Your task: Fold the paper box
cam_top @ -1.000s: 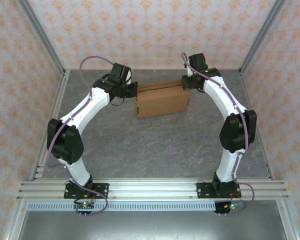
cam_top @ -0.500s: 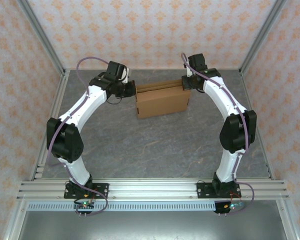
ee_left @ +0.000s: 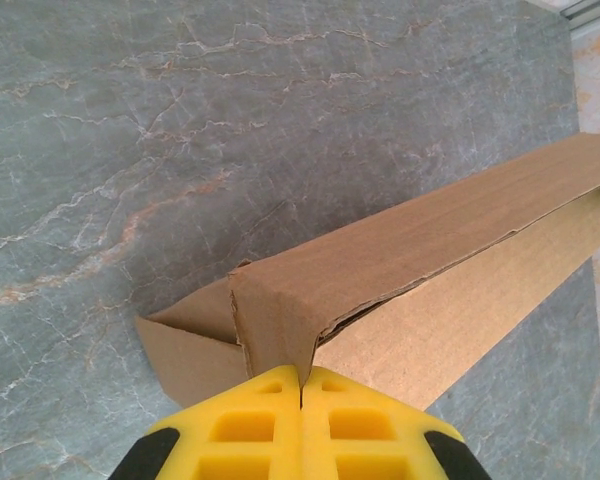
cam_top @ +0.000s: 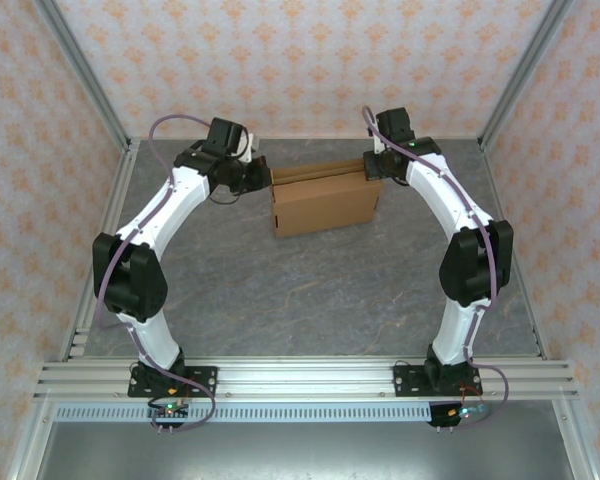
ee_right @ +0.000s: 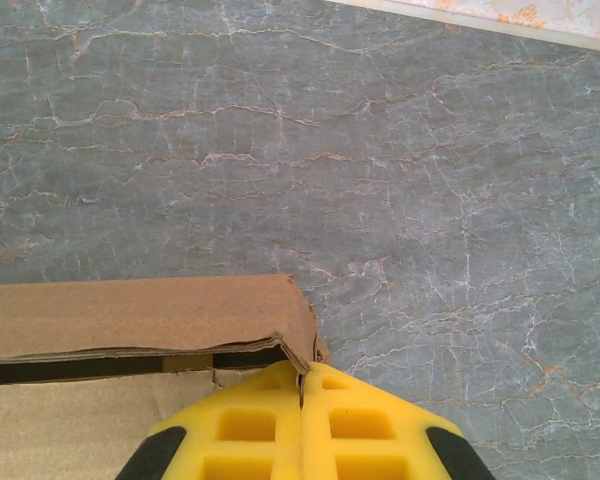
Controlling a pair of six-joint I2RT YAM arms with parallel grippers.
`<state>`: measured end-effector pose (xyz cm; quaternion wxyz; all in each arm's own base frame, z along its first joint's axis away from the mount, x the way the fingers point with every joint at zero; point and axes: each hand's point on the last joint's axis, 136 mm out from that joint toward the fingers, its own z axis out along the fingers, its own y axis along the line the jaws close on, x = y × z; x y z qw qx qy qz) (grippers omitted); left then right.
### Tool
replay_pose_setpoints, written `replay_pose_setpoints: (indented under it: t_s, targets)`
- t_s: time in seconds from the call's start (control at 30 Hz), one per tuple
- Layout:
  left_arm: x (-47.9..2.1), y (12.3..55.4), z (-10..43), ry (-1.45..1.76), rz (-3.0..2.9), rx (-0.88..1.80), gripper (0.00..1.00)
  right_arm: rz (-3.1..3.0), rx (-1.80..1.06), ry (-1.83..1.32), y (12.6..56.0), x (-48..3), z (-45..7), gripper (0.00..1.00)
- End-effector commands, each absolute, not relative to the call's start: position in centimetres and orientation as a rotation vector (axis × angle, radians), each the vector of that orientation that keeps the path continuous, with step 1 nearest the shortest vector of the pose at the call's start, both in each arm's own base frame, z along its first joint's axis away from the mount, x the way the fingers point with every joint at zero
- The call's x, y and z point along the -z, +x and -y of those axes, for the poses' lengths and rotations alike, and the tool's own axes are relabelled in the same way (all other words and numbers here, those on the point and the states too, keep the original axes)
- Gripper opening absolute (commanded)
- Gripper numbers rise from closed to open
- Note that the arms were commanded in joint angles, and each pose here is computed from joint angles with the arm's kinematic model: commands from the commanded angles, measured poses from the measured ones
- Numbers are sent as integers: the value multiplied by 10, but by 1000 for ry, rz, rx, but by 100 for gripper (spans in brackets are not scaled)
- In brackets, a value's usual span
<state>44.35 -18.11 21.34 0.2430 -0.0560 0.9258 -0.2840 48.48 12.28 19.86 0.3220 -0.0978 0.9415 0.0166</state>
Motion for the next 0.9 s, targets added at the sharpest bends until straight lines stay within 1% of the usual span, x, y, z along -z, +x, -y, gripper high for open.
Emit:
replay_pose_setpoints:
  t_s: [0.0,0.33,0.87]
  targets:
    - [-224,446,185,-182,-2520,869,0,-2665,-21,-286,449,-155,-120,2]
    - [-226,451,186,-228,-2496,964,0,-2671,-10,-289,447,-152,-120,2]
    - [-225,456,181,-351,-2458,1001,0,-2666,-14,-291,446,-152,-123,2]
